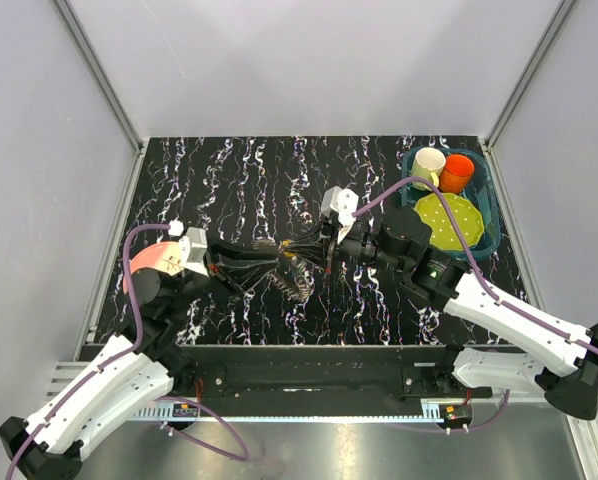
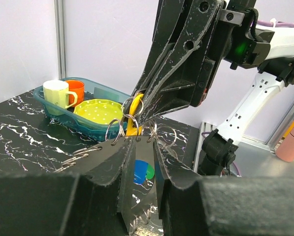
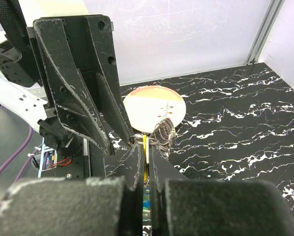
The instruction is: Remove the keys from the keyring
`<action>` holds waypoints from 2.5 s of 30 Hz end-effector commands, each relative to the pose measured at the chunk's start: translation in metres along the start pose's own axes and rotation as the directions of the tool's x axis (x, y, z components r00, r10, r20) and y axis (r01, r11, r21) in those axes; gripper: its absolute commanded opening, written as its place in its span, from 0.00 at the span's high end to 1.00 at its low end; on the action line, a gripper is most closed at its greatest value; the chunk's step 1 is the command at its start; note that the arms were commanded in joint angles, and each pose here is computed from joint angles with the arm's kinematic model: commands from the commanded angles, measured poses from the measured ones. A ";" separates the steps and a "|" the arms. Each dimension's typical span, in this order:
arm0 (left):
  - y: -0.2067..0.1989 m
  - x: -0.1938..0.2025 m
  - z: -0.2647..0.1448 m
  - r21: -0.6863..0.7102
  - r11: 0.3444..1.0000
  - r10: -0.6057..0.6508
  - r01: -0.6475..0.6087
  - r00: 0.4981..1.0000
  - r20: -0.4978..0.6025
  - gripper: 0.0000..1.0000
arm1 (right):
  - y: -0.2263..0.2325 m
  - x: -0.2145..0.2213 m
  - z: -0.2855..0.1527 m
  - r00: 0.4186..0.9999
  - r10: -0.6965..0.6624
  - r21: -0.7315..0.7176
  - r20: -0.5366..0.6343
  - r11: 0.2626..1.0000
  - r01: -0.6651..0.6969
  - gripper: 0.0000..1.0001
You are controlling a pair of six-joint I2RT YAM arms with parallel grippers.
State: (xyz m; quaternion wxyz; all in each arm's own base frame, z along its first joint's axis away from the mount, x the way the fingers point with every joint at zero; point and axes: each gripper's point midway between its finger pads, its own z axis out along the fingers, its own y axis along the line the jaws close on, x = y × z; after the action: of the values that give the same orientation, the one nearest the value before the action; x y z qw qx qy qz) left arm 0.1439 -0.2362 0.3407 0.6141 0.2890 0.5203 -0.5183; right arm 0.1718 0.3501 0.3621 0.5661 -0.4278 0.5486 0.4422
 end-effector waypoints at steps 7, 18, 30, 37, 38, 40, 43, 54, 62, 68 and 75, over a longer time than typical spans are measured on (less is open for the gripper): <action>0.006 -0.020 0.011 -0.032 0.998 0.054 -0.052 0.997 0.059 0.75 | 0.005 -0.042 -0.002 0.992 -0.019 -0.018 0.122 1.000 0.022 1.00; 0.017 -0.028 0.015 -0.093 0.992 0.089 -0.082 0.993 0.074 0.75 | 0.009 -0.032 0.000 0.993 0.023 -0.040 0.114 0.999 -0.018 1.00; 0.013 -0.027 0.018 -0.061 0.995 0.086 -0.082 0.994 0.068 0.80 | 0.011 -0.025 0.001 0.994 0.040 -0.055 0.098 0.998 -0.035 1.00; 0.009 -0.029 0.018 -0.052 0.995 0.091 -0.087 0.993 0.080 1.00 | 0.011 -0.012 0.002 0.998 0.039 -0.056 0.057 0.998 -0.036 1.00; 0.009 -0.030 0.018 -0.052 0.995 0.091 -0.087 0.993 0.081 1.00 | 0.011 -0.006 0.002 0.999 0.041 -0.053 0.033 0.998 -0.039 1.00; 0.007 -0.030 0.016 -0.051 0.995 0.095 -0.091 0.992 0.085 1.00 | 0.009 -0.001 0.000 0.999 0.042 -0.041 0.011 0.998 -0.042 1.00; 0.006 -0.027 0.014 -0.042 0.993 0.108 -0.106 0.992 0.070 1.00 | 0.002 0.005 -0.005 1.000 -0.006 -0.002 -0.015 1.000 0.006 1.00; 0.008 -0.006 0.008 -0.036 0.984 0.174 -0.177 0.983 -0.057 1.00 | -0.008 0.024 -0.014 0.987 -0.116 0.022 -0.115 0.993 0.120 1.00; 0.016 -0.003 0.012 -0.093 0.984 0.144 -0.154 0.984 -0.102 1.00 | -0.007 0.027 -0.004 0.980 -0.150 -0.023 -0.128 0.989 0.148 1.00; 0.017 0.006 0.016 -0.091 0.987 0.119 -0.133 0.981 -0.153 1.00 | -0.004 0.025 -0.003 0.971 -0.210 -0.061 -0.110 0.977 0.204 1.00; 0.015 0.013 0.015 -0.098 0.991 0.073 -0.091 0.982 -0.174 1.00 | -0.002 0.031 0.002 0.958 -0.266 -0.105 -0.110 0.961 0.255 1.00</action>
State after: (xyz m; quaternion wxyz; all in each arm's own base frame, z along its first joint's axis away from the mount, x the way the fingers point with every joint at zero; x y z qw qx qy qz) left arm 0.1676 -0.2457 0.2902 0.5722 0.3257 0.6278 -0.4152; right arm 0.1827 0.3402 0.3047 0.5446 -0.5246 0.5584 0.3413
